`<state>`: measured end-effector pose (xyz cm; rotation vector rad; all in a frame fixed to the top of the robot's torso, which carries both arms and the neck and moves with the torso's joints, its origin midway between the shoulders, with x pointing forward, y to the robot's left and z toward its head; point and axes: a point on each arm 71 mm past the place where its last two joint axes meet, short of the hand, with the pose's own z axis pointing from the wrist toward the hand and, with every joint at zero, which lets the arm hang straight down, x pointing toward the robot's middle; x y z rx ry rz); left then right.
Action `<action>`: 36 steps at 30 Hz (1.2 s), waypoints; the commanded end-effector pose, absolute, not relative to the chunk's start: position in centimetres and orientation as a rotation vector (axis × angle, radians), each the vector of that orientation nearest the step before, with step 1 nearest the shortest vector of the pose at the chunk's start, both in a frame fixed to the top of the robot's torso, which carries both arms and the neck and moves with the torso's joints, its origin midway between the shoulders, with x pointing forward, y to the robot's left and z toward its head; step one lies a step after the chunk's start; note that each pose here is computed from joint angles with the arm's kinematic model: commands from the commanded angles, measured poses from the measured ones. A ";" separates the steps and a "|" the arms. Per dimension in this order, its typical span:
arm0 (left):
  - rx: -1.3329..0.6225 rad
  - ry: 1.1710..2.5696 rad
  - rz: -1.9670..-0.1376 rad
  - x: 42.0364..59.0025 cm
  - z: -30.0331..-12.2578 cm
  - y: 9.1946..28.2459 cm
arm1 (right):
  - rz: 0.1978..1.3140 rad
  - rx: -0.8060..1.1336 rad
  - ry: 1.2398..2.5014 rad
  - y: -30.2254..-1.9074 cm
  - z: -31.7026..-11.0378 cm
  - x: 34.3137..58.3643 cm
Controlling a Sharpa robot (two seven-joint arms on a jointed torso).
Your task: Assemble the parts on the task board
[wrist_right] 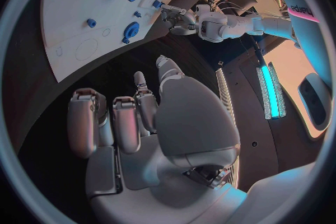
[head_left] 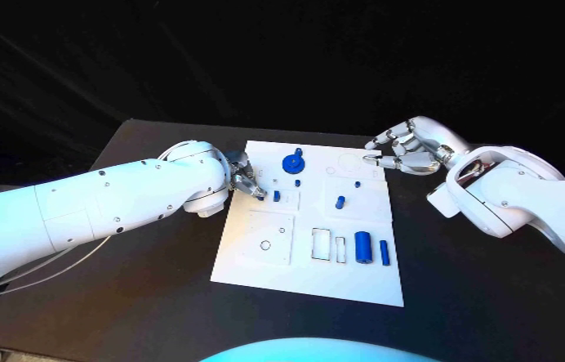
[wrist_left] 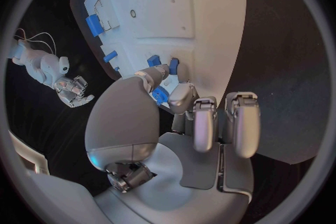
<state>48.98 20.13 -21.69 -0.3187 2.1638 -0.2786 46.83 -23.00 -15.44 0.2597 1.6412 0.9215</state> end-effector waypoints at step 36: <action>-0.332 2.193 -0.255 49.0 -22.2 20.1 | 0.923 0.247 1.643 -23.0 -15.4 46.8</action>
